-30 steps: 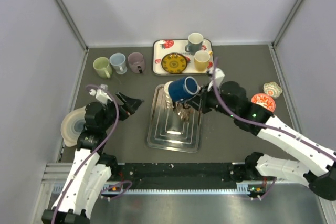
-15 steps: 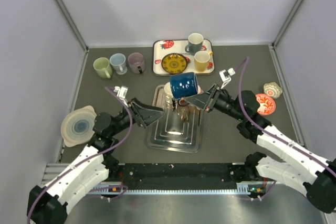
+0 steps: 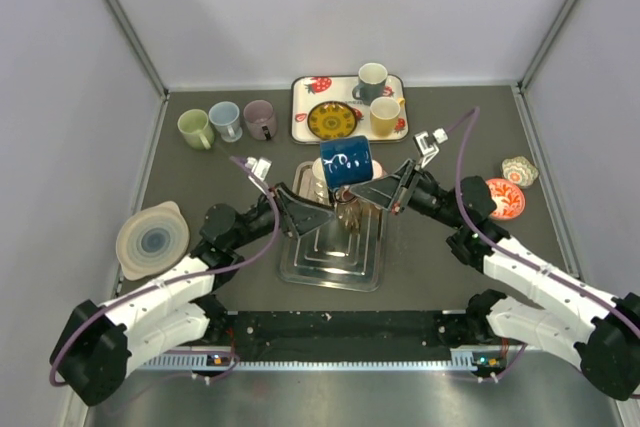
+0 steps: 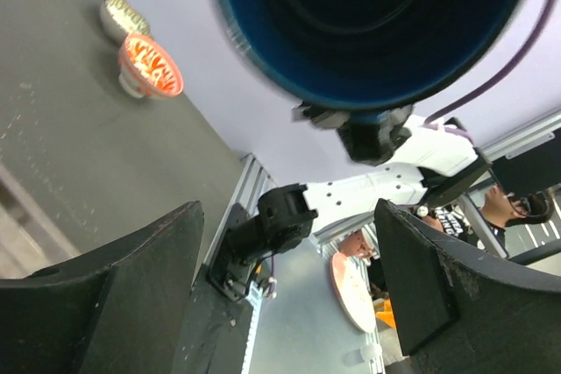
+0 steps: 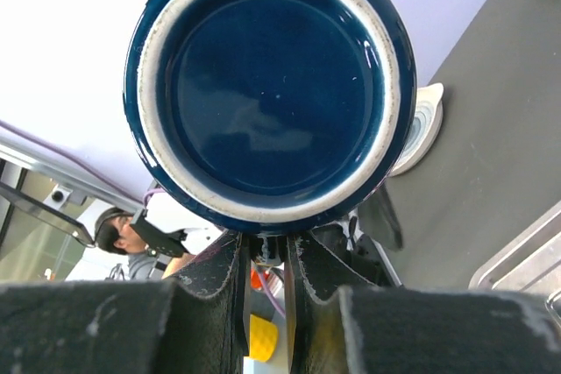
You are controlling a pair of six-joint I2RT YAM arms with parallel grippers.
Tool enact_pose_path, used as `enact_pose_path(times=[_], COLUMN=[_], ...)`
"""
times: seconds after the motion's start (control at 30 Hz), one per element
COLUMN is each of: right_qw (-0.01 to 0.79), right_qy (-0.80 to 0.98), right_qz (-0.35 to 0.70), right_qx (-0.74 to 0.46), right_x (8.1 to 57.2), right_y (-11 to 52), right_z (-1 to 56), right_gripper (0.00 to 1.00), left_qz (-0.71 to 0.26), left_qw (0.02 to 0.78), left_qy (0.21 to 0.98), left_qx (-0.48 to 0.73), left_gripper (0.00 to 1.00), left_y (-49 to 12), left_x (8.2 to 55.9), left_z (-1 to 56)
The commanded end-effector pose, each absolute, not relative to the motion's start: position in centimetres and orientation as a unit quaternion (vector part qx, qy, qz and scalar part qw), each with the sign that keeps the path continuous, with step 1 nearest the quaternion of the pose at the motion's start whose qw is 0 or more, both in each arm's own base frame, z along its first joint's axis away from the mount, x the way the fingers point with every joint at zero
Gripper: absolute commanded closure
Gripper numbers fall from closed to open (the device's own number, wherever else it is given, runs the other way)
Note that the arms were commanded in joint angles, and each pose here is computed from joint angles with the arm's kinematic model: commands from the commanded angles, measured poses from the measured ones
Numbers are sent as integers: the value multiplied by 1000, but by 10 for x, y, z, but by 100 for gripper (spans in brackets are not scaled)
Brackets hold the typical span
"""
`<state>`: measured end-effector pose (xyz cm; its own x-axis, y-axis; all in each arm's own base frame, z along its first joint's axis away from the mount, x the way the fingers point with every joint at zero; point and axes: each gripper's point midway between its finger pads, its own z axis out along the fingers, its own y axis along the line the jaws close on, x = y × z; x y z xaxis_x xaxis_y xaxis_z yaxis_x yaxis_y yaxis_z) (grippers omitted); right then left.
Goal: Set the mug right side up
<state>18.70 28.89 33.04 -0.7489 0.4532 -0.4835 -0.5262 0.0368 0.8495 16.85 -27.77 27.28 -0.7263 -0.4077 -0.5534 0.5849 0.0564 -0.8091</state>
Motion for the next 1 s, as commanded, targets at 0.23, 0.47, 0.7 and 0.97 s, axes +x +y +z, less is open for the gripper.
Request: enact_pose_path(times=[0.23,0.47,0.7,0.97], right_qw=[396,394,392,387], right_qy=[577,579,584,588], right_qz=[711,711,706,704], right_qx=[-62,-67,-78,-94], right_x=[176,173,170,165], right_y=[280,280,283,284], right_z=[359,357,351,338], right_gripper=[100,100,100,100], left_qz=[-727,-733,-757,-786], left_qw=[413,408,401,386], left_qy=[537,535,511,480], left_qx=[110,104,76,45], left_gripper=[18,25,41,49], left_y=[-293,-300,-302,-299], left_x=[165,169,177,182], left_z=[350,352,369,385])
